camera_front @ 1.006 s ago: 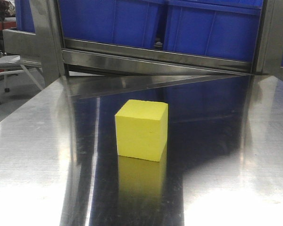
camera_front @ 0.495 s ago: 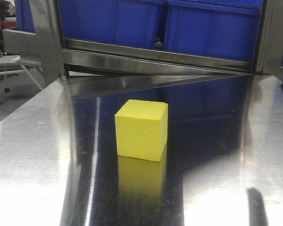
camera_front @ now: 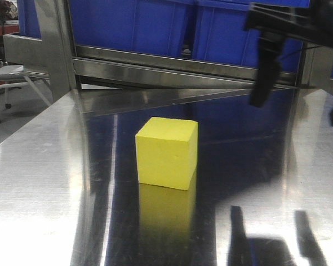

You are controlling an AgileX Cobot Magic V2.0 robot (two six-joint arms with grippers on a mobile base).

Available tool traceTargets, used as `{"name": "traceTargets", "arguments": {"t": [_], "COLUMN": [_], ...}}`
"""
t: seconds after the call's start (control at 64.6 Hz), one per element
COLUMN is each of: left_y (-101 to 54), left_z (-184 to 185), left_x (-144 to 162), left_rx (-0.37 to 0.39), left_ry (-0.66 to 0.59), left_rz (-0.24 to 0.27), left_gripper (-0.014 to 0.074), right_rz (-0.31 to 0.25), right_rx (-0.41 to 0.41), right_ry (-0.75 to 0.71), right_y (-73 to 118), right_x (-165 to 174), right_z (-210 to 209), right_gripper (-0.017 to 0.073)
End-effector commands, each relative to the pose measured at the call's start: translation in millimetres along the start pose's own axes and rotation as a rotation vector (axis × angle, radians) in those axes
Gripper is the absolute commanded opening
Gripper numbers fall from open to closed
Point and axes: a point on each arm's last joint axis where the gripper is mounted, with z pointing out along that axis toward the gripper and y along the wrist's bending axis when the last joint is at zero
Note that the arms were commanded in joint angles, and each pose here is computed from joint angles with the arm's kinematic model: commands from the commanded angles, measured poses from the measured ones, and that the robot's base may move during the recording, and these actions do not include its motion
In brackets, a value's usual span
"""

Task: Place yellow foam block on left shelf second layer
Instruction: 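Lower the open right gripper over the yellow foam cube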

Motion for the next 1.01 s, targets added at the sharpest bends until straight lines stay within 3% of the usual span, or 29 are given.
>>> {"name": "traceTargets", "arguments": {"t": [0.0,0.155,0.449,0.789,0.99], "left_y": [-0.8,-0.8,-0.8,-0.8,-0.8], "left_z": [-1.4,-1.4,-1.4,-1.4,-1.4], "left_x": [-0.7,-0.7,-0.7,-0.7,-0.7], "left_rx": [0.015,0.015,0.015,0.015,0.015], "left_ry": [-0.081,-0.081,-0.081,-0.081,-0.081], "left_rz": [-0.008,-0.008,-0.008,-0.008,-0.008], "left_gripper": [0.0136,0.0136,0.0136,0.0136,0.0136], "right_rz": [0.005,-0.025,-0.025,-0.072,-0.041], "right_rx": [-0.068,-0.092,-0.117,-0.127,-0.100], "right_ry": [-0.050,-0.035,-0.013,0.014,0.037], "right_y": [22.9,49.4,81.9,111.2,117.8], "right_x": [-8.1,-8.2,-5.7,1.8,3.6], "right_z": [-12.0,-6.4,6.1,23.0,28.1], "right_gripper": [0.0624,0.0624,0.0624,0.0624,0.0624]}}
